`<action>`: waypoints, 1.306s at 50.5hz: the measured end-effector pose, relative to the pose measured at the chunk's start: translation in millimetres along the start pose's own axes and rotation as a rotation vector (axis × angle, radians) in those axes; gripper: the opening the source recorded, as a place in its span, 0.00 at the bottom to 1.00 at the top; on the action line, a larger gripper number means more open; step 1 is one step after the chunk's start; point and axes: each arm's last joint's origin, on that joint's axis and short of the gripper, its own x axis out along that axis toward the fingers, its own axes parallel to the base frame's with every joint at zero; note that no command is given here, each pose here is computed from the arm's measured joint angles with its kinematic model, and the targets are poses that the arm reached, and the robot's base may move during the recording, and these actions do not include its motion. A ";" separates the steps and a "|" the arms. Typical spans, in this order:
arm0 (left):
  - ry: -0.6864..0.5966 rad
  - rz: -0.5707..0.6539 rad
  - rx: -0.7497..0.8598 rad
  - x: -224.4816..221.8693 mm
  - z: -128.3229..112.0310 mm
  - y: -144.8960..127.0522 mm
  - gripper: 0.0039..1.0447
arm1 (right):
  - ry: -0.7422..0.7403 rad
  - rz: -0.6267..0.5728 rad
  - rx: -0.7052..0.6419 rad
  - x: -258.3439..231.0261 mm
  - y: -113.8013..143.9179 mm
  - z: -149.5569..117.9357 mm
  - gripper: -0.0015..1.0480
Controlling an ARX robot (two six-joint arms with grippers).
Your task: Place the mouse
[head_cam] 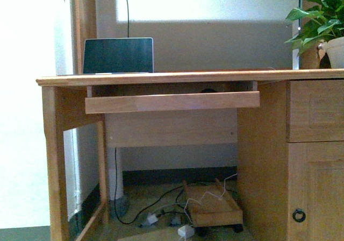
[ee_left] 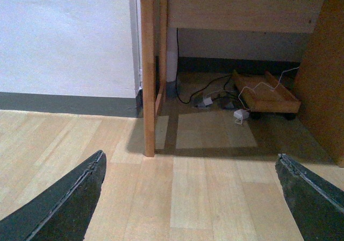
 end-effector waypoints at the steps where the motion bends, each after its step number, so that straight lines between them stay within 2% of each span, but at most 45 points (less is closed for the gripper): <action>1: 0.000 0.000 0.000 0.0 0.0 0.0 0.93 | 0.000 0.000 0.000 0.0 0.0 0.0 0.93; 66: 0.000 0.000 0.000 0.0 0.0 0.0 0.93 | 0.000 0.000 0.000 0.0 0.0 0.0 0.93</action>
